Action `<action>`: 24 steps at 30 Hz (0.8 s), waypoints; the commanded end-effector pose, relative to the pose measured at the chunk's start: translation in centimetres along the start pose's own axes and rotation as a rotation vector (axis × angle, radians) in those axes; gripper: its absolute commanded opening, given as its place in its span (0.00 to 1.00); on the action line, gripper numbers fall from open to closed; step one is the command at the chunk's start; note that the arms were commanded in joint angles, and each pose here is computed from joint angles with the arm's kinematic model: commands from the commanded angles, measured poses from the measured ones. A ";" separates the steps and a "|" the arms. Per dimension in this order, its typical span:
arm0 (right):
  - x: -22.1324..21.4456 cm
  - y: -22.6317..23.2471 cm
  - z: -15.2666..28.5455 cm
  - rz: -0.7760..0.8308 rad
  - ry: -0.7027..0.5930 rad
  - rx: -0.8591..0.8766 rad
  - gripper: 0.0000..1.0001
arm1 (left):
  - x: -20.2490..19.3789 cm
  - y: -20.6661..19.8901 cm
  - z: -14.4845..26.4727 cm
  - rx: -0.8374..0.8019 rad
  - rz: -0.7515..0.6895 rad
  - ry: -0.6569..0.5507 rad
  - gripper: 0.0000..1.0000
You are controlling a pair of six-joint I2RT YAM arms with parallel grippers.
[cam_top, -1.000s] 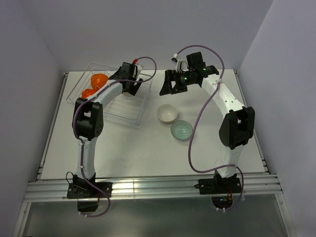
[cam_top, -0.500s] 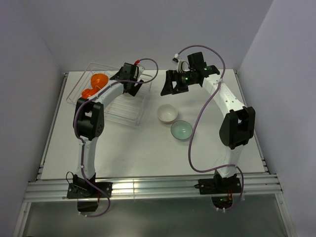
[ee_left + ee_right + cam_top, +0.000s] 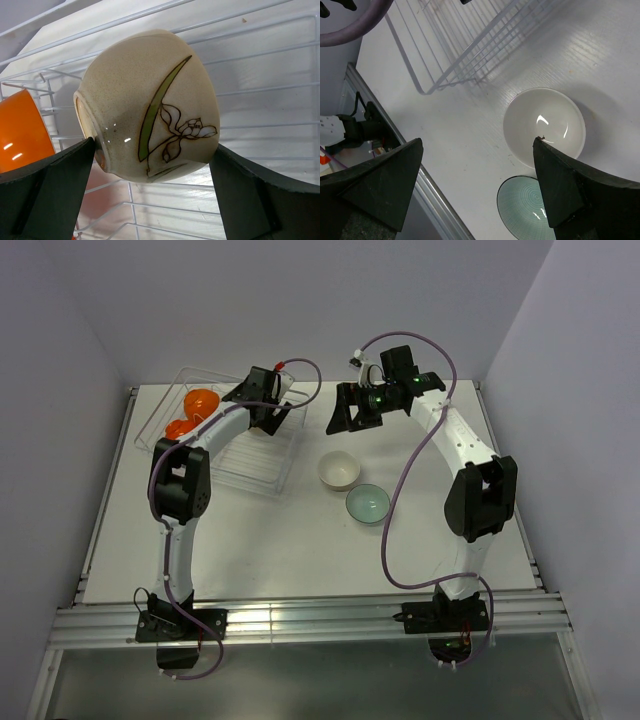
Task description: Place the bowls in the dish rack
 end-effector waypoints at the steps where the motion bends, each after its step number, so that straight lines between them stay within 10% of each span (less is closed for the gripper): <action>1: 0.6 0.7 1.2 0.027 -0.027 0.008 0.98 | 0.6 -0.8 0.7 -0.042 0.023 -0.035 1.00; 24: 0.3 0.5 1.0 0.024 -0.016 0.014 0.98 | 3.2 3.0 4.1 0.162 -0.042 -0.122 0.99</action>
Point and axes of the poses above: each gripper's point midway between its finger pads, its own z axis back along the fingers, its own y axis along the line the jaws close on, x = y × z, the point moved 1 cm from there along z, back along the fingers, and after that the axes turned 10 degrees about -z, right-handed, at the moved point
